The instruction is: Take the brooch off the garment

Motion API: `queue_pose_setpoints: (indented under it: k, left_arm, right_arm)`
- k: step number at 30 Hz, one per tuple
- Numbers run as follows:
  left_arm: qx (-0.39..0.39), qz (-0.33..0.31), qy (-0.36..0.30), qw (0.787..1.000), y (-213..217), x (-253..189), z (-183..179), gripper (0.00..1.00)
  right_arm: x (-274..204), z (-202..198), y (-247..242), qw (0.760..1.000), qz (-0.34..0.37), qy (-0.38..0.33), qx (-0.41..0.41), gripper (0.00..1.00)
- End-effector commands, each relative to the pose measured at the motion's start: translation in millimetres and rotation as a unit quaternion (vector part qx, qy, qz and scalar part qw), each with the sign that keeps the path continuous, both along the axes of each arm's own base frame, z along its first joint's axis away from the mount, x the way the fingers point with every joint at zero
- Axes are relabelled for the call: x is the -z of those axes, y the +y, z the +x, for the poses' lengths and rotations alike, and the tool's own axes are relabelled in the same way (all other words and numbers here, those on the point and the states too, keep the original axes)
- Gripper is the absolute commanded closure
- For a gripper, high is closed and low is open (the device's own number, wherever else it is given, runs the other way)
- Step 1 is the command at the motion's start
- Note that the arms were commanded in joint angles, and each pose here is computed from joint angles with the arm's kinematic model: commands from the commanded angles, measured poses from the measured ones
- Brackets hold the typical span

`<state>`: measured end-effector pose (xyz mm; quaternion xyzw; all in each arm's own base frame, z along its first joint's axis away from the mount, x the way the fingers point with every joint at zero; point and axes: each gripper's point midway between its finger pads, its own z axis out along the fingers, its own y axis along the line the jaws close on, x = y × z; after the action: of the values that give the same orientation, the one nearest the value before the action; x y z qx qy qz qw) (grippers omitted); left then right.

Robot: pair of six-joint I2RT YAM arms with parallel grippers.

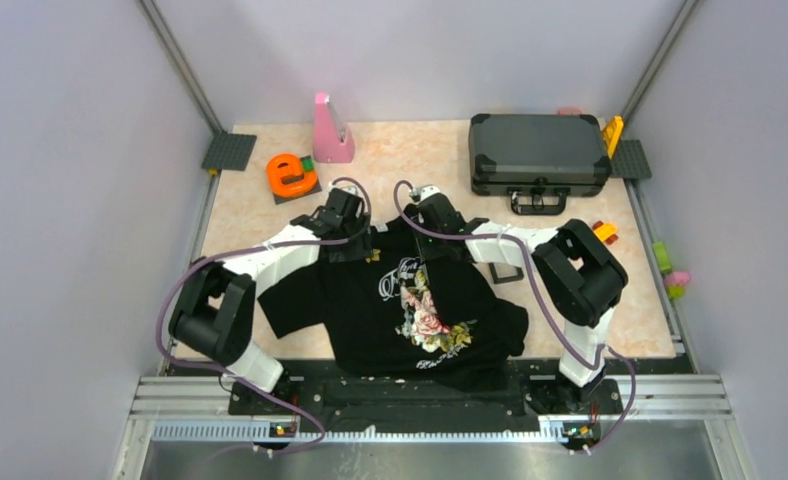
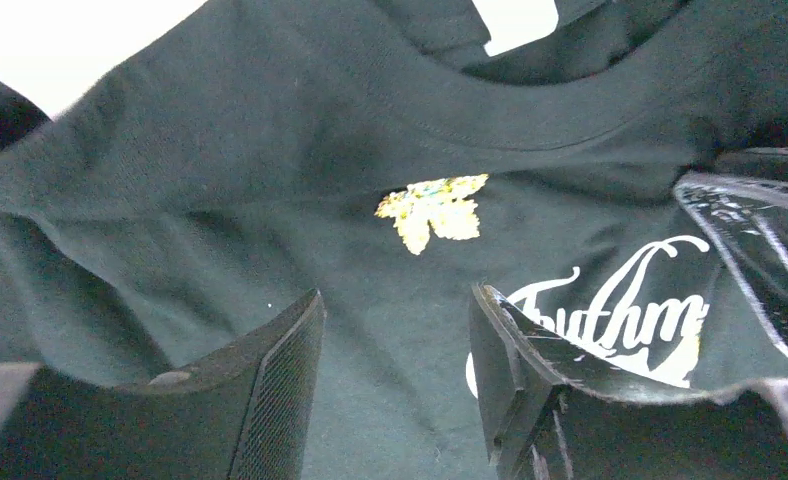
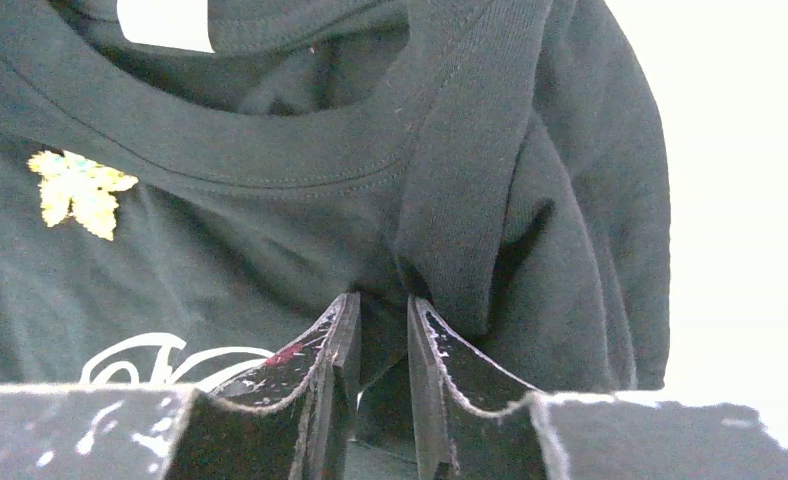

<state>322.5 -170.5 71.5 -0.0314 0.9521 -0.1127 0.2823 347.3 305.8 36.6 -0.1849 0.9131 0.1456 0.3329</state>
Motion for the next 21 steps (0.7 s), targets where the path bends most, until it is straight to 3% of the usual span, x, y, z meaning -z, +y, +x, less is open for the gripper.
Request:
queue_pose_setpoints:
  k: [1, 7, 21]
  left_arm:
    - [-0.001, -0.016, 0.007, 1.000, -20.7, 5.9, 6.9, 0.42]
    - [0.006, 0.025, 0.015, 1.000, -34.1, 13.0, 9.4, 0.39]
    - [-0.002, 0.109, 0.054, 0.993, -25.9, 34.5, 22.3, 0.28]
  right_arm:
    - [-9.2, 5.7, -11.3, 0.998, 0.006, -0.040, 0.040, 0.77]
    - [-22.6, -1.7, 0.6, 0.995, 0.076, -0.067, 0.019, 0.78]
    - [-33.9, -4.1, -3.9, 0.991, 0.099, -0.089, 0.026, 0.77]
